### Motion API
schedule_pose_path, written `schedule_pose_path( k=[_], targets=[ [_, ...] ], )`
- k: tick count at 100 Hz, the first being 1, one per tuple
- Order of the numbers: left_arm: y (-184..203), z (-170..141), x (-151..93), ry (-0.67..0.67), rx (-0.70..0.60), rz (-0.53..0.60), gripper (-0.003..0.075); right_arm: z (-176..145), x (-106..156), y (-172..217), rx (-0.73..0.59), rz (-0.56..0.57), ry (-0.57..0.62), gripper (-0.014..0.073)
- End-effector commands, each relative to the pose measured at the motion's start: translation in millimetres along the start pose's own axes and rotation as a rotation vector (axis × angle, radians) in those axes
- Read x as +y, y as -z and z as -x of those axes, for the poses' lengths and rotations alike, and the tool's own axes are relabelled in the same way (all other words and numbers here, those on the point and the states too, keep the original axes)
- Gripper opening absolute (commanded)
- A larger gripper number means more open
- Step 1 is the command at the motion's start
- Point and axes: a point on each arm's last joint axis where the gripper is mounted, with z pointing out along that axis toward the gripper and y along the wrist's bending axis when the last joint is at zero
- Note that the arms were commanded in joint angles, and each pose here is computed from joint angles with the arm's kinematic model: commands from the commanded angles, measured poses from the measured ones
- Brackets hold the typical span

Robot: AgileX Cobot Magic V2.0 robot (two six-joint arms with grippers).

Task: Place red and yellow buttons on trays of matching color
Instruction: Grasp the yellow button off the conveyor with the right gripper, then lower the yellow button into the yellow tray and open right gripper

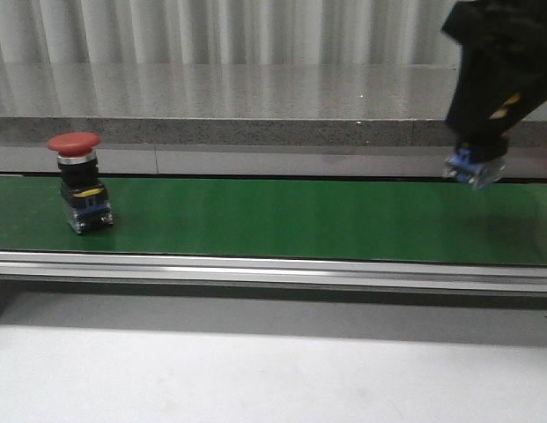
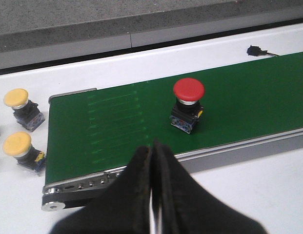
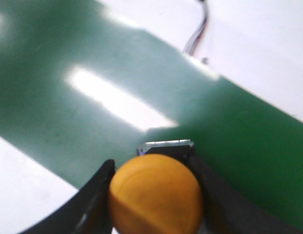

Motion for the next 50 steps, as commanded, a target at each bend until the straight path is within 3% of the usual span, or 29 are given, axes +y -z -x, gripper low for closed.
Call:
schedule_pose_path(
  k=[1,15,27,50],
  targets=[
    [4.6,14.2,0.2,0.0,-0.099,-0.002,-0.002,9.0,-23.7,39.5,-0.163,-0.096,-0.048,0.0163],
    [4.6,14.2,0.2,0.0,-0.099,-0.002,-0.002,-5.7,-70.9,64.4,-0.203,-0.228,-0.199,0.0163],
    [4.6,14.2,0.2,0.0,-0.099,-0.002,-0.002,-26.2,-112.0,79.4,-0.212,-0.331,-0.414,0.0163],
    [4.6,14.2,0.2,0.0,-0.099,-0.002,-0.002,-67.3,-165.2,107.2,-0.255,-0.489,-0.765,0.0163]
  ],
)
